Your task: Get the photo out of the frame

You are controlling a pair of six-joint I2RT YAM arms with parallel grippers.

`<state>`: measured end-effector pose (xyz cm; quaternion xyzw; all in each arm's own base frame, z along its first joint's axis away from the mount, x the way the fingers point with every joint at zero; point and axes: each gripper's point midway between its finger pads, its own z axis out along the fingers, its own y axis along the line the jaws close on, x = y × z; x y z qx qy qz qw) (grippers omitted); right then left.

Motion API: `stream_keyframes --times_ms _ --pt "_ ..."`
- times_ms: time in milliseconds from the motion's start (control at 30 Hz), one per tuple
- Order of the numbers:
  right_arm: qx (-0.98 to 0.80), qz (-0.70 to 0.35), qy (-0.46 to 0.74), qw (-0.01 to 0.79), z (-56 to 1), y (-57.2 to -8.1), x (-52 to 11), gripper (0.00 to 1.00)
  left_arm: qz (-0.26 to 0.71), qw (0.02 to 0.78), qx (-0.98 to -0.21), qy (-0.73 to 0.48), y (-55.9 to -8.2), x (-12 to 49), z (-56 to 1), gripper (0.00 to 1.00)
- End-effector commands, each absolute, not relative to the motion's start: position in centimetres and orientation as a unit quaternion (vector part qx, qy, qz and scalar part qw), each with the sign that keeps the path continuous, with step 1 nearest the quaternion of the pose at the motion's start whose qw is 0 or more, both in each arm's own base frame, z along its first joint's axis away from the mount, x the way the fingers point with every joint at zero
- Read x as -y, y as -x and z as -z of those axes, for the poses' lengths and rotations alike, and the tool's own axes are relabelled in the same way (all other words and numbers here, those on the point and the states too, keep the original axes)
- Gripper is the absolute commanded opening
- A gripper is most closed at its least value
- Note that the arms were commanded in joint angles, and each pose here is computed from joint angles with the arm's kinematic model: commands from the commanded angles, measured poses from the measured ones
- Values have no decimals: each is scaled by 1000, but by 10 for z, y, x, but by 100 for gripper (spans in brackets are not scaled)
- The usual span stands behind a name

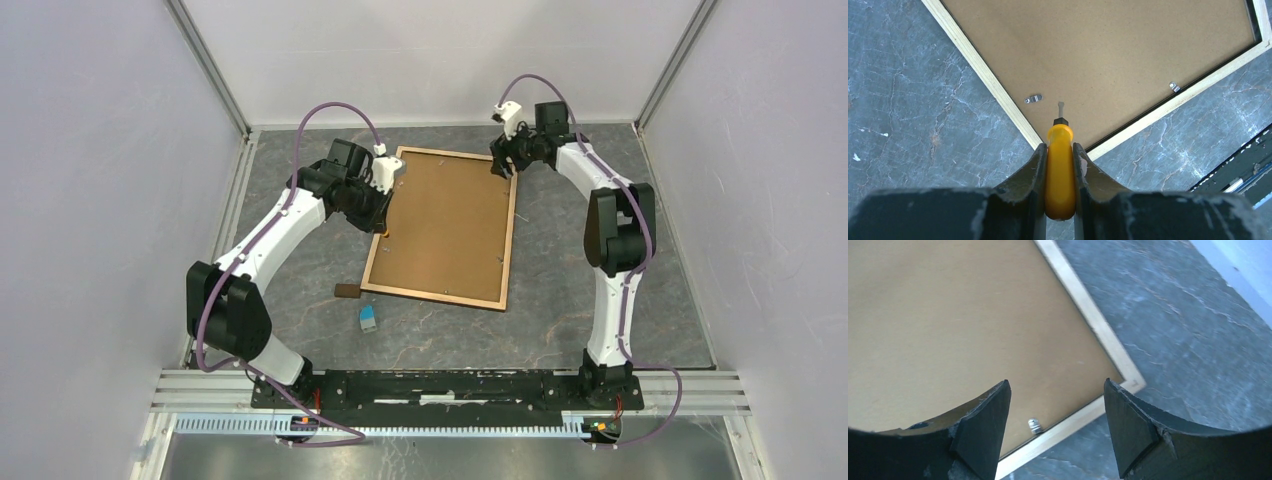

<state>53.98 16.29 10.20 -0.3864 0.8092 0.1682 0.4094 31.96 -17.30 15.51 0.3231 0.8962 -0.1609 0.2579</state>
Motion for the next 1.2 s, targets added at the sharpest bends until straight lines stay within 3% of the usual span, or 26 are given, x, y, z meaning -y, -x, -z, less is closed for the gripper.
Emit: stream_keyframes --times_ms 0,533,767,900,1167 --pt "-798 -146 366 455 -113 -578 -154 74 179 272 -893 -312 -320 177 -168 2" --pt "-800 -107 347 478 -66 -627 -147 72 163 274 -895 -313 -314 169 -168 2" --pt "-821 -88 365 430 -35 -614 -132 61 162 278 -894 -311 -315 169 -171 2" --pt "-834 -68 372 401 -27 -606 -113 44 165 279 -894 -309 -315 169 -172 2" --pt "-866 -29 386 316 -7 -581 -45 29 165 286 -892 -308 -313 169 -177 2"
